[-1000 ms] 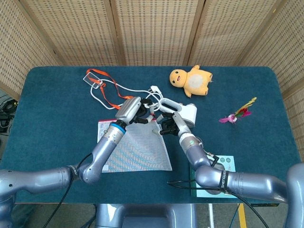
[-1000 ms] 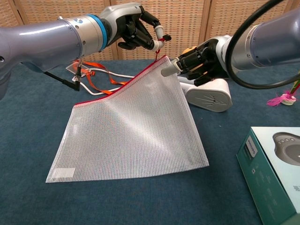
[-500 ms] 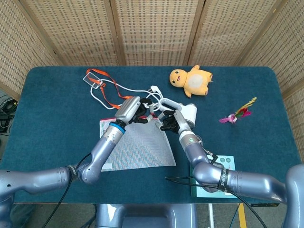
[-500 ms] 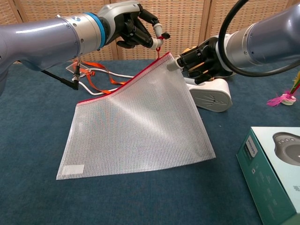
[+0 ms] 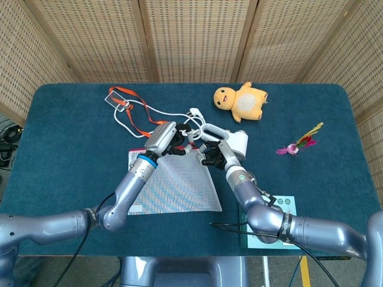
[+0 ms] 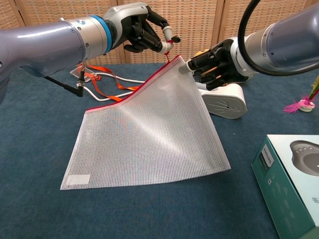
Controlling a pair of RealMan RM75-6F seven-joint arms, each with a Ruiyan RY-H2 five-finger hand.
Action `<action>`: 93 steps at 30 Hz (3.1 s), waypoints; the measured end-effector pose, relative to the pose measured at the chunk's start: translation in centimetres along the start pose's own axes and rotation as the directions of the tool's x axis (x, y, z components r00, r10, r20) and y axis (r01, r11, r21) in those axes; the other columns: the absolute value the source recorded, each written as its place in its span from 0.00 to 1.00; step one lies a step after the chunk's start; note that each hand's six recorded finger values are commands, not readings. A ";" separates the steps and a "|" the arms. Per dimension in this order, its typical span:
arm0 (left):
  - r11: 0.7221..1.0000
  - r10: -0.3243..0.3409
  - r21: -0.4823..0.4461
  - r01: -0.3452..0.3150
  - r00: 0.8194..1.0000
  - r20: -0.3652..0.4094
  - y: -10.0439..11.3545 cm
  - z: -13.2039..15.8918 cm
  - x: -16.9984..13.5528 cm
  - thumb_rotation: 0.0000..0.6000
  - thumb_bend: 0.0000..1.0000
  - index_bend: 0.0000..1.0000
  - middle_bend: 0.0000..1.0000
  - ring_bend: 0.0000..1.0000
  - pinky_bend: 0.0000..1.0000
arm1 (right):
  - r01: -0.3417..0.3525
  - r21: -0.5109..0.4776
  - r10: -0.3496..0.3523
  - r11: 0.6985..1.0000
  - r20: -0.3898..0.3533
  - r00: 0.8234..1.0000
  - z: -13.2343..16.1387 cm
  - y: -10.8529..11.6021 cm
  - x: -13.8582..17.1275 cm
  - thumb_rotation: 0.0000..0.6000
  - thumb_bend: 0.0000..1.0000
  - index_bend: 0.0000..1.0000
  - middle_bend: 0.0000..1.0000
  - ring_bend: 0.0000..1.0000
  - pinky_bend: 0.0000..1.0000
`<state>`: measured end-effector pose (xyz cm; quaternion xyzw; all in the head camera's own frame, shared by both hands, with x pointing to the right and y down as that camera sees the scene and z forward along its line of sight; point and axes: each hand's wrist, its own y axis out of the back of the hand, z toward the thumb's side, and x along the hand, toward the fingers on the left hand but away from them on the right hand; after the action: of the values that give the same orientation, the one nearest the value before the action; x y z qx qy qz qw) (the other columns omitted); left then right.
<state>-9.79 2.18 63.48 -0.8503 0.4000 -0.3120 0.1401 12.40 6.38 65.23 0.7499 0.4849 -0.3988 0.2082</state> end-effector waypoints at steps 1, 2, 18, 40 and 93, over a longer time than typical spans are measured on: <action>1.000 0.000 -0.001 0.000 1.000 -0.001 0.0 0.0 0.0 1.00 0.99 0.93 0.99 0.91 0.98 | -0.002 -0.003 0.002 1.000 -0.002 1.000 0.0 0.1 0.1 1.00 0.68 0.69 0.93 0.92 1.00; 1.000 0.001 -0.002 -0.001 1.000 -0.004 0.1 -0.2 0.0 1.00 0.99 0.93 0.99 0.91 0.98 | -0.003 -0.006 0.003 1.000 -0.004 1.000 0.0 0.1 0.1 1.00 0.68 0.69 0.93 0.93 1.00; 1.000 0.011 -0.007 -0.012 0.998 -0.066 1.0 -3.4 0.0 1.00 0.99 0.93 0.99 0.91 0.98 | -0.032 -0.106 0.026 0.994 -0.056 0.998 0.9 1.4 0.9 1.00 0.72 0.72 0.95 0.93 1.00; 0.999 0.026 0.043 -0.020 0.990 -0.137 3.9 -7.4 -0.5 1.00 0.99 0.93 0.99 0.91 0.98 | -0.039 -0.166 0.030 0.985 -0.058 0.998 2.2 4.4 1.5 1.00 0.75 0.73 0.95 0.94 1.00; 0.973 0.111 0.226 -0.050 0.958 -0.263 13.7 -12.4 -3.0 1.00 1.00 0.93 0.99 0.91 0.97 | 0.137 -0.294 -0.148 0.946 -0.018 0.989 2.6 15.4 1.9 1.00 0.76 0.73 0.95 0.94 1.00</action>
<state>-27.31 -4.18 65.03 -0.7615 0.4134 -0.4625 0.1880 25.55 -1.18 60.97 0.6818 0.5953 -0.3221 0.2775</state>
